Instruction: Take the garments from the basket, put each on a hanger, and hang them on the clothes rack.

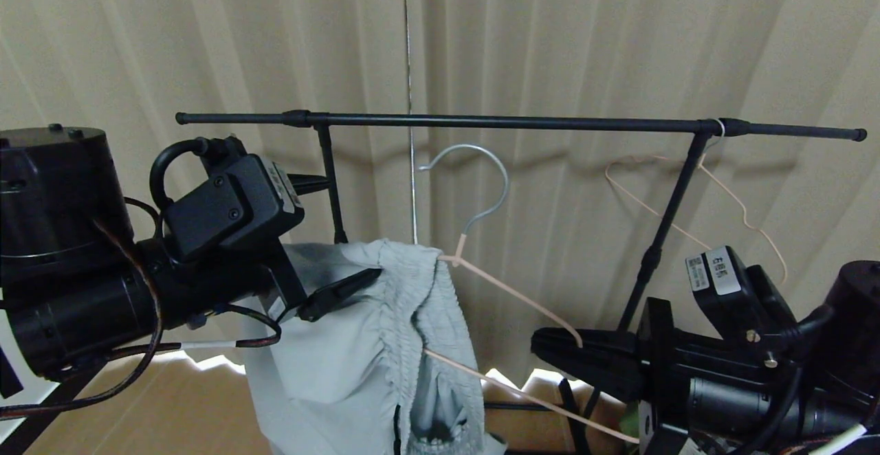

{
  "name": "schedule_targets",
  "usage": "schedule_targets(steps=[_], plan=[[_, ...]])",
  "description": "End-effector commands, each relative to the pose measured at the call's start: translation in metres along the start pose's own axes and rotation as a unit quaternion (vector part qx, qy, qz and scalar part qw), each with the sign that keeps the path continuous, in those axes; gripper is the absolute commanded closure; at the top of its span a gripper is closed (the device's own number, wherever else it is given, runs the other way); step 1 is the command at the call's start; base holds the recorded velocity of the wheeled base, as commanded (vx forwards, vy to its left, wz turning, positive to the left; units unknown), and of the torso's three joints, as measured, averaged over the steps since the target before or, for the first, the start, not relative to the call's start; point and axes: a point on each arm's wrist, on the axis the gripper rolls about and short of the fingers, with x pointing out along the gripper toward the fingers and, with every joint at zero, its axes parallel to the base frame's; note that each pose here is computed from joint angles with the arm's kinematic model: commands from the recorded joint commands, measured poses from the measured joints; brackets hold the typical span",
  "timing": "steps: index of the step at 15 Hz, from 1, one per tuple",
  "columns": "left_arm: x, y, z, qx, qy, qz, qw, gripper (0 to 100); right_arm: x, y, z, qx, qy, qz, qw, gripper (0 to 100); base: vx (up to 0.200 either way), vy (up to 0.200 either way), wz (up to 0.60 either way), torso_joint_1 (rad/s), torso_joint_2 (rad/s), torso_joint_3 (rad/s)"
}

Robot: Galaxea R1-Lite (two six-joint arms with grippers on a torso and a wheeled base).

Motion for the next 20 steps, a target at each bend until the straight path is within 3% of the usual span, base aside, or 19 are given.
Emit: schedule_targets(steps=[1, 2, 13, 14, 16, 18, 19, 20], plan=[[0.002, 0.0, -0.001, -0.001, 0.002, -0.002, 1.0, 0, 0.001, 0.001, 0.0, -0.001, 0.0, 0.004, 1.0, 100, 0.0, 0.0, 0.0, 0.0, 0.0, 0.0], [0.002, 0.0, -0.001, -0.001, 0.003, -0.002, 1.0, 100, 0.001, 0.001, 0.0, 0.0, 0.001, 0.004, 1.0, 100, 0.0, 0.0, 0.0, 0.0, 0.0, 0.0], [0.001, -0.004, -0.005, -0.004, 0.009, -0.004, 0.9999, 100, -0.001, 0.001, -0.002, 0.001, 0.003, 0.0, 1.0, 100, 0.0, 0.0, 0.0, 0.0, 0.0, 0.0], [0.0, -0.005, -0.006, -0.003, 0.006, -0.003, 1.0, 100, -0.001, 0.001, -0.002, 0.001, 0.004, -0.002, 1.0, 0, 0.0, 0.0, 0.0, 0.0, 0.0, 0.0], [0.0, -0.006, -0.01, -0.004, 0.01, 0.008, 0.9999, 100, -0.001, -0.001, -0.001, 0.0, 0.0, -0.009, 1.0, 0, 0.0, 0.0, 0.0, 0.0, 0.0, 0.0], [-0.002, -0.001, -0.015, -0.008, 0.045, 0.046, 0.9979, 100, -0.003, -0.004, 0.002, -0.007, -0.008, -0.039, 0.9992, 0, 0.0, 0.0, 0.0, 0.0, 0.0, 0.0], [-0.002, -0.001, -0.015, -0.008, 0.045, 0.046, 0.9979, 100, -0.003, -0.004, 0.002, -0.007, -0.008, -0.039, 0.9992, 0, 0.0, 0.0, 0.0, 0.0, 0.0, 0.0], [-0.003, -0.001, -0.02, -0.022, 0.098, 0.094, 0.9905, 100, -0.005, -0.006, 0.001, -0.028, -0.004, -0.07, 0.9971, 0, 0.0, 0.0, 0.0, 0.0, 0.0, 0.0]])
